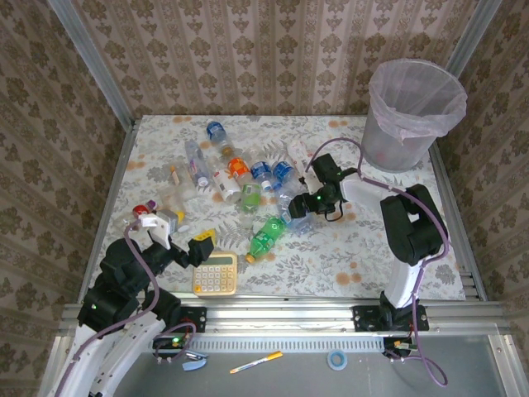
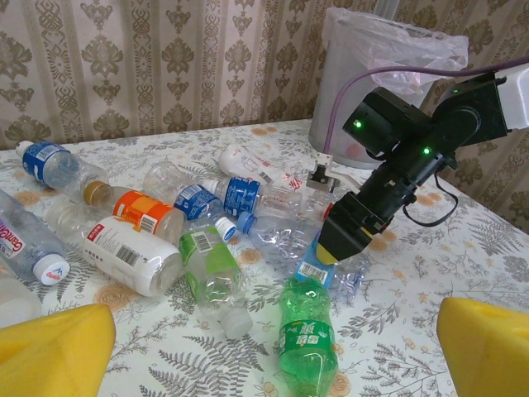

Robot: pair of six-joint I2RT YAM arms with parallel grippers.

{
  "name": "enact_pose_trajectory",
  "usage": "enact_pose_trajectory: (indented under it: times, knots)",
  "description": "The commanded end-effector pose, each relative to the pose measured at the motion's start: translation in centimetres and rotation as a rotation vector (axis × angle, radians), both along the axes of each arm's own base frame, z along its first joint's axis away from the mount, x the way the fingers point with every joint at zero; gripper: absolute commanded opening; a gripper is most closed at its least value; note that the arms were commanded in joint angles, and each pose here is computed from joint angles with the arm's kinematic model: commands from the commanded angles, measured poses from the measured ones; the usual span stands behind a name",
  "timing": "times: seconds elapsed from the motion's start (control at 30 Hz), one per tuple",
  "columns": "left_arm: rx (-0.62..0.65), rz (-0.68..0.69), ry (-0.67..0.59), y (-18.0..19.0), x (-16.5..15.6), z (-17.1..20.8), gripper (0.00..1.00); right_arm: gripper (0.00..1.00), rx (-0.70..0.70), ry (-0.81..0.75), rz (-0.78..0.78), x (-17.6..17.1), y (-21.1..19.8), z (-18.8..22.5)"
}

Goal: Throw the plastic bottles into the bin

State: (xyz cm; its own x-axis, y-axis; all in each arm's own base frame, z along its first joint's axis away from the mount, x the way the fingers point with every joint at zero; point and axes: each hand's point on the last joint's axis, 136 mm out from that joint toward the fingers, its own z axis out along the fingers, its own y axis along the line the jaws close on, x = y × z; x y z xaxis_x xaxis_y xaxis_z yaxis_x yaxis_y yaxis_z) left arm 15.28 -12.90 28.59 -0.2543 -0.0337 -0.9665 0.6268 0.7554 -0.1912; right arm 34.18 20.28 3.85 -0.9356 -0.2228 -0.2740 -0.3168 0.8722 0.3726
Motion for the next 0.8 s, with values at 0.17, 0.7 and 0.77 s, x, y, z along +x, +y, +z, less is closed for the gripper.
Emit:
enact_pose_trajectory:
  times: [0.17, 0.7, 0.77]
  knots:
    - [-0.001, -0.007, -0.032, 0.0, -0.2, 0.4, 1.00, 0.71, -0.115, -0.005, 0.026, -0.4, -0.7, -1.3]
    - [-0.002, -0.004, -0.029, 0.0, -0.2, 0.4, 1.00, 0.28, -0.111, -0.099, -0.016, -1.7, -1.8, 2.5]
    - [-0.002, -0.004, -0.029, 0.0, -0.2, 0.4, 1.00, 0.25, -0.096, -0.111, -0.021, -1.8, -1.8, 3.2]
